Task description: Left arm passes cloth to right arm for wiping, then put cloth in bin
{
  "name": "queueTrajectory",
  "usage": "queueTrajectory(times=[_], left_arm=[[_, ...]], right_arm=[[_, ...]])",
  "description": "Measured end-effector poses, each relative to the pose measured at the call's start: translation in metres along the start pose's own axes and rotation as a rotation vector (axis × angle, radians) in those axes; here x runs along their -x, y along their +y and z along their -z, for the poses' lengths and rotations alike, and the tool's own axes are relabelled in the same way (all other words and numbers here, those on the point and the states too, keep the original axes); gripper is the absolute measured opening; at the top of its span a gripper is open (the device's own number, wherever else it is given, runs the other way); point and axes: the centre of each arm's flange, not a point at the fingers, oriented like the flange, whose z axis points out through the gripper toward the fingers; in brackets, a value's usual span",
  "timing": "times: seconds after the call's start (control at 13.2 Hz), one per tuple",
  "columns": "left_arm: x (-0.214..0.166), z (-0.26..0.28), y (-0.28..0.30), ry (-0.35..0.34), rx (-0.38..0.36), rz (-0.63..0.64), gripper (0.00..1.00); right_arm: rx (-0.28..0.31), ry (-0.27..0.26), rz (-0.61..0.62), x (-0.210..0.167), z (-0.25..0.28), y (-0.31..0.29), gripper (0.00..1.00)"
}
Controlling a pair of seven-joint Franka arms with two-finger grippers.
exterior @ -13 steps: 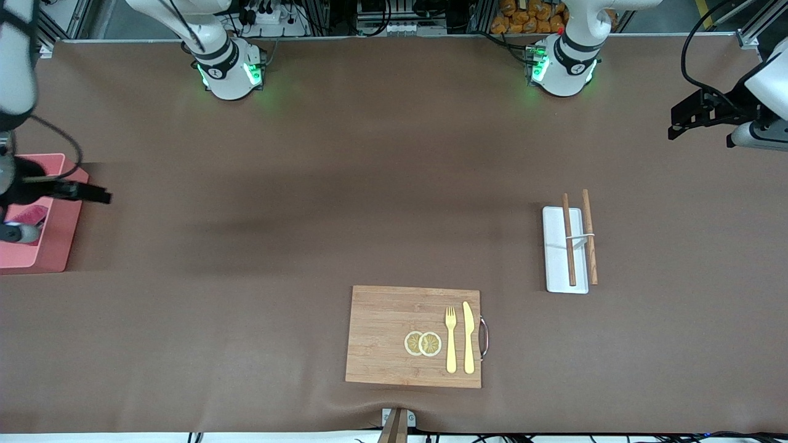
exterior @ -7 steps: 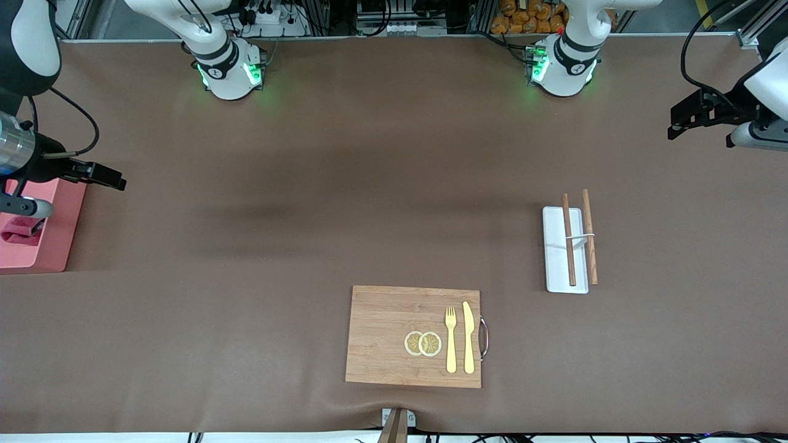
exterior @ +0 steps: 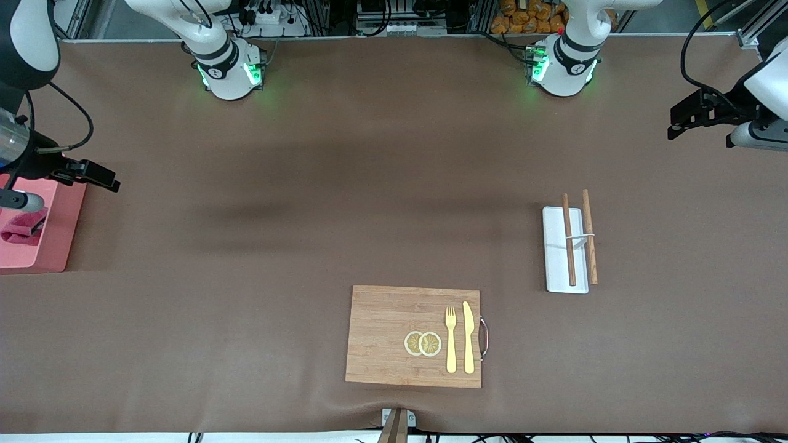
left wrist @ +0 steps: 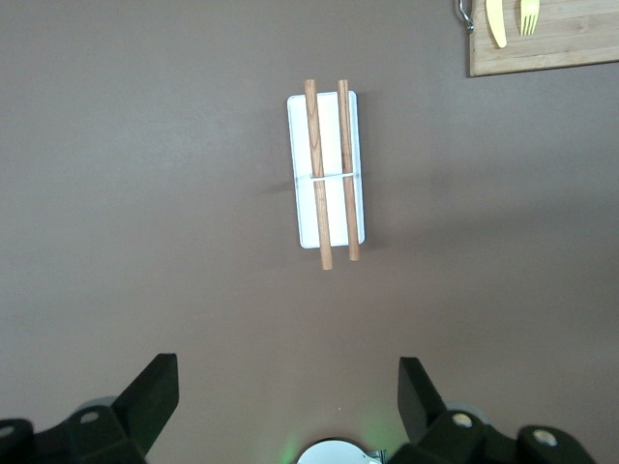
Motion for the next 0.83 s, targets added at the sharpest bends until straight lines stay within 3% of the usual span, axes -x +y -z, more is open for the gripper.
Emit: queueTrajectory(times=[0.38, 0.83], left_arm=[[0.0, 0.0, 0.0, 0.0, 0.0, 0.0, 1.0], [-0.001, -0.001, 0.0, -0.002, 0.0, 0.0, 1.0]], right_arm=[[0.015, -0.019, 0.005, -0.022, 0.033, -0.005, 1.0], [0.023, -0.021, 0.005, -0.036, 0.031, -0.007, 1.0]])
